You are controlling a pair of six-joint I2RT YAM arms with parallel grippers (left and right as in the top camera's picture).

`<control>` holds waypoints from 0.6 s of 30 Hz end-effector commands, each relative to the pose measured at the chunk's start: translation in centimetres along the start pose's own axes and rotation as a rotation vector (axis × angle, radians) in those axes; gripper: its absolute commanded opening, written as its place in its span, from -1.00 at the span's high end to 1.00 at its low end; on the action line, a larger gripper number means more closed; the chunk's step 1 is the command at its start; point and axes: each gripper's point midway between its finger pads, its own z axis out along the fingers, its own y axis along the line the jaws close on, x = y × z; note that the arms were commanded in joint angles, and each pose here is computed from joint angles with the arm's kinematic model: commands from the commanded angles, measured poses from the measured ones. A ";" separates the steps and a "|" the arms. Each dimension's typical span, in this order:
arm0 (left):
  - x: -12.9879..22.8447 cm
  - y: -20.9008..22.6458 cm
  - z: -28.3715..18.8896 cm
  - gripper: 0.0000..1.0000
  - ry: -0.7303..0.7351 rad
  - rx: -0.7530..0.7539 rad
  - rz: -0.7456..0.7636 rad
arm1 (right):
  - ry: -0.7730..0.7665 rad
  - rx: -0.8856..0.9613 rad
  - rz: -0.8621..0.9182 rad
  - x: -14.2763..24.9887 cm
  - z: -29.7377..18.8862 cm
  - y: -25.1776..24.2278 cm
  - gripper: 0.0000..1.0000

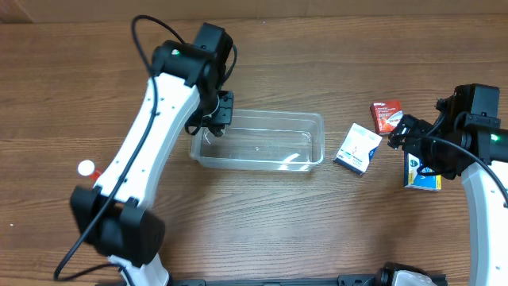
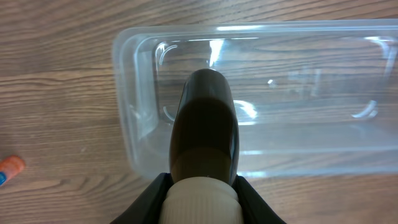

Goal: Pack container
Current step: 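Carry the dark bottle into the container and release it upright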

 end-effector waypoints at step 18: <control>-2.4 2.2 6.6 0.92 0.066 -0.143 -0.178 | -0.021 -0.025 -0.005 -0.4 -0.6 0.5 -1.00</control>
